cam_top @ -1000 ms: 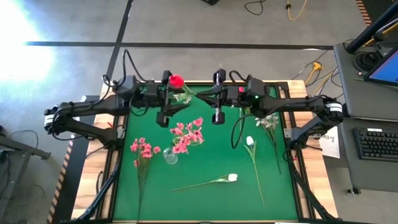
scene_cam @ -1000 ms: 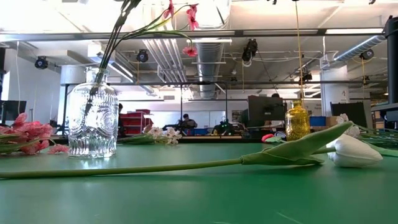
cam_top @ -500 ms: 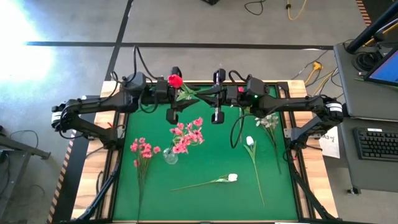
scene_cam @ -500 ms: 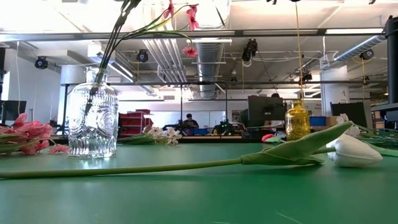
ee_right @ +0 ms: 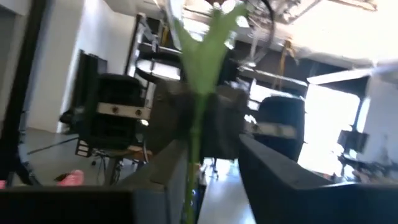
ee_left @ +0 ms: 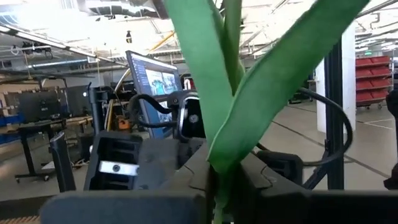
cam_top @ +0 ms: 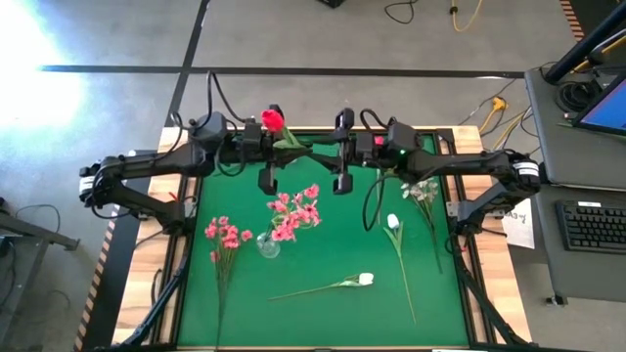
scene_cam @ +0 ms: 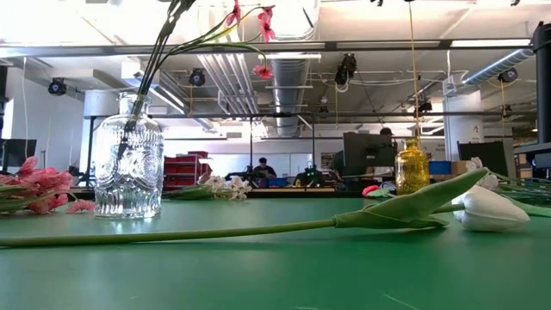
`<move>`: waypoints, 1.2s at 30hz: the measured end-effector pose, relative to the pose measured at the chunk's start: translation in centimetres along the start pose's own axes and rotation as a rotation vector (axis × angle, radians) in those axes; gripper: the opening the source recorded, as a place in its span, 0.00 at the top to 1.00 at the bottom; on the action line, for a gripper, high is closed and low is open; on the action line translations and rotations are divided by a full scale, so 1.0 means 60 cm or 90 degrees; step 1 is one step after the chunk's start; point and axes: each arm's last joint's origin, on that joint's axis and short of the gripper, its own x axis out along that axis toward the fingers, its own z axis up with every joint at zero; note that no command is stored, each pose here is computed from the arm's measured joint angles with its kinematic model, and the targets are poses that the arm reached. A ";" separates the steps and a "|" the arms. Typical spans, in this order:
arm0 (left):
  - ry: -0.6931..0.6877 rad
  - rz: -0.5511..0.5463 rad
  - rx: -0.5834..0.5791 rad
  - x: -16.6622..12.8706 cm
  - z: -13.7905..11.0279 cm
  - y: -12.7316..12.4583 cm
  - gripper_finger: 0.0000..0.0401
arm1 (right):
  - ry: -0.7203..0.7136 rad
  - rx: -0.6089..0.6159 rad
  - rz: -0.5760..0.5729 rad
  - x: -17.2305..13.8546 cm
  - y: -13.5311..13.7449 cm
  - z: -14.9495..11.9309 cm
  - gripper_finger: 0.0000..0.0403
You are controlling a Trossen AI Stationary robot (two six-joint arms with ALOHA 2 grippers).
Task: Sort flowers into vase by color
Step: Put the left red flowers into the transparent vase
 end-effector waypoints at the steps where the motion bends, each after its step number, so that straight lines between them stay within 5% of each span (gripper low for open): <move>1: 0.007 0.000 -0.002 -0.003 0.005 -0.001 0.99 | 0.008 0.006 -0.012 -0.001 -0.001 0.001 0.61; 9: 0.092 0.012 -0.021 -0.041 0.075 -0.009 1.00 | 0.114 0.024 -0.090 -0.029 -0.008 0.024 0.43; 19: 0.190 0.111 -0.071 -0.117 0.131 -0.054 1.00 | 0.218 0.050 -0.093 -0.059 -0.006 0.036 0.34; 36: 0.226 0.219 -0.128 -0.193 0.071 -0.196 1.00 | 0.298 0.052 -0.077 -0.067 -0.001 0.017 0.39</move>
